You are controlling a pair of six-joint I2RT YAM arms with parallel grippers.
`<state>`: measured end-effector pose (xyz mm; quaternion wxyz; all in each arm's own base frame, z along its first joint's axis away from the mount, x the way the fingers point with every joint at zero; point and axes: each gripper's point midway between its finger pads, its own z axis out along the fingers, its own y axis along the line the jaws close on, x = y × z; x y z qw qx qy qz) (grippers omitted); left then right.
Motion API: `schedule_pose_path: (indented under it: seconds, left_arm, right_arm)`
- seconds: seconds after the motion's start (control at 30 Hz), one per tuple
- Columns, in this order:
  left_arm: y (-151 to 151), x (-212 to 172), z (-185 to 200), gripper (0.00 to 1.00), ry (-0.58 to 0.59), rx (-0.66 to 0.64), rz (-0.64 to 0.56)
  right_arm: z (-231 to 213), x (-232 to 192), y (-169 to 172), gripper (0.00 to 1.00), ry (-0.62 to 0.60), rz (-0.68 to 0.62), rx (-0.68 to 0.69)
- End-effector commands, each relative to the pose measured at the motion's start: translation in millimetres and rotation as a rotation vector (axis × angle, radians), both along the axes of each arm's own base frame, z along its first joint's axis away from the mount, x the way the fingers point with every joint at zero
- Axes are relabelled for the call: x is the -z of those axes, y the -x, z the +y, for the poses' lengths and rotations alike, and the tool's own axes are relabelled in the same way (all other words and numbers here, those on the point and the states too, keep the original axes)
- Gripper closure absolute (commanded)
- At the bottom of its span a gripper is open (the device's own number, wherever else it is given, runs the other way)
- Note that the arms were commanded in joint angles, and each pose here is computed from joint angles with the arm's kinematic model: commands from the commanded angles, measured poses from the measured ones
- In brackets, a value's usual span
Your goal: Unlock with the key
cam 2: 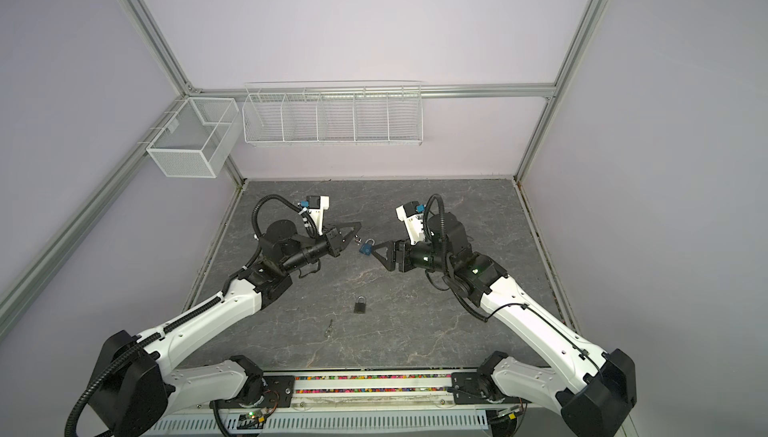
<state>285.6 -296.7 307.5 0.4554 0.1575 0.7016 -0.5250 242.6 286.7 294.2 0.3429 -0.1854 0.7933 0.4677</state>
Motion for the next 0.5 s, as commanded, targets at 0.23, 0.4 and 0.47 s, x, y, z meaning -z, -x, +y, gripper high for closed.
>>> schedule_pose_path:
  seconds: [0.23,0.4,0.47]
  left_arm:
    - [25.6,-64.9,-16.4,1.0,0.065,0.227,-0.286]
    - [25.5,-68.4,-17.0,1.0,0.066,0.23,-0.296]
    - [24.4,-68.5,-17.5,1.0,0.067,0.229,-0.295]
  right_arm:
    - [25.6,-22.0,-5.9,0.38,-0.152,-0.064,-0.19]
    - [28.7,-31.2,-5.9,0.47,-0.2,-0.103,-0.22]
    - [30.4,-32.7,-5.7,0.5,-0.211,-0.104,-0.233]
